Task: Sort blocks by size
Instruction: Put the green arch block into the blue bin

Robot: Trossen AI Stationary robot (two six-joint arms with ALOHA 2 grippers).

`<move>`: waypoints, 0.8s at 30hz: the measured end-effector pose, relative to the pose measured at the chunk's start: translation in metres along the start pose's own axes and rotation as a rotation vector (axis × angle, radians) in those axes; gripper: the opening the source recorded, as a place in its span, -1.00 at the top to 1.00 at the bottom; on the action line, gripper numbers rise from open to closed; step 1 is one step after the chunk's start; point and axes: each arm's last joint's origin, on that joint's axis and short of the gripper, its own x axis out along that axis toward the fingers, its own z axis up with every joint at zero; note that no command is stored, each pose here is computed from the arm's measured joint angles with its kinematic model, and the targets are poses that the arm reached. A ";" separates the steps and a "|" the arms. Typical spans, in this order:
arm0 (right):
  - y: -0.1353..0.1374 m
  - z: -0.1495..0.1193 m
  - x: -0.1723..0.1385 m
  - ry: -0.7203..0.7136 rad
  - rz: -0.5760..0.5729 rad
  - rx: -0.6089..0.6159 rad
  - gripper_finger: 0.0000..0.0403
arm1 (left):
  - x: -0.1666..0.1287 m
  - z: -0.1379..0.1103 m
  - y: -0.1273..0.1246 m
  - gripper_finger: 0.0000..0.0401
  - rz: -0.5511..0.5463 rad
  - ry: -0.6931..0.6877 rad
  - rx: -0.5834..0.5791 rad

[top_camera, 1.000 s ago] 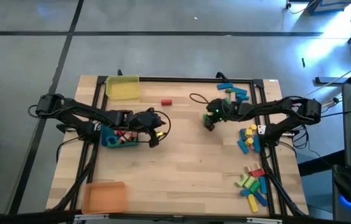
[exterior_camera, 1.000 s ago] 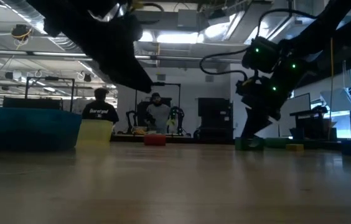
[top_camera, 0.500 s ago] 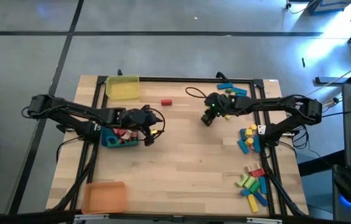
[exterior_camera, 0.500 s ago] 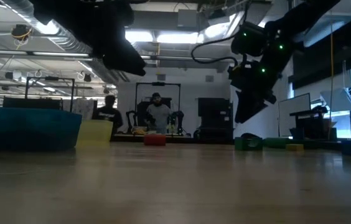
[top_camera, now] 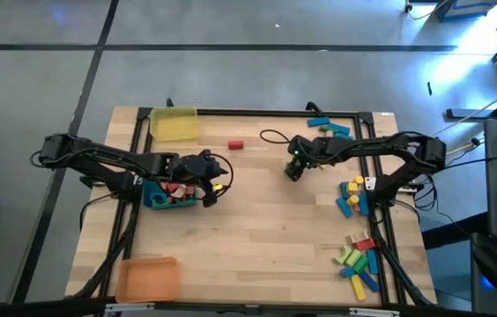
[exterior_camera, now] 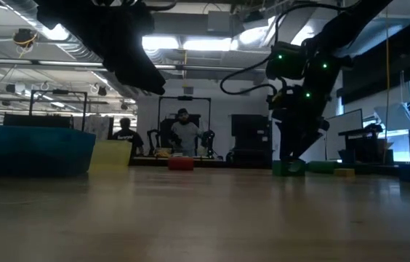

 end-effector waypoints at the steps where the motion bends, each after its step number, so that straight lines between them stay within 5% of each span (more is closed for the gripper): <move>1: 0.000 0.000 0.000 0.000 0.000 -0.001 -0.51 | 0.000 0.000 0.000 -0.13 0.000 0.000 0.000; 16: -0.006 -0.005 -0.014 0.014 -0.026 0.115 -0.19 | 0.000 0.000 0.000 -0.13 0.000 0.000 0.008; 24: -0.010 -0.010 -0.010 0.037 -0.141 0.132 -0.15 | 0.000 0.001 0.000 -0.13 -0.002 -0.017 0.016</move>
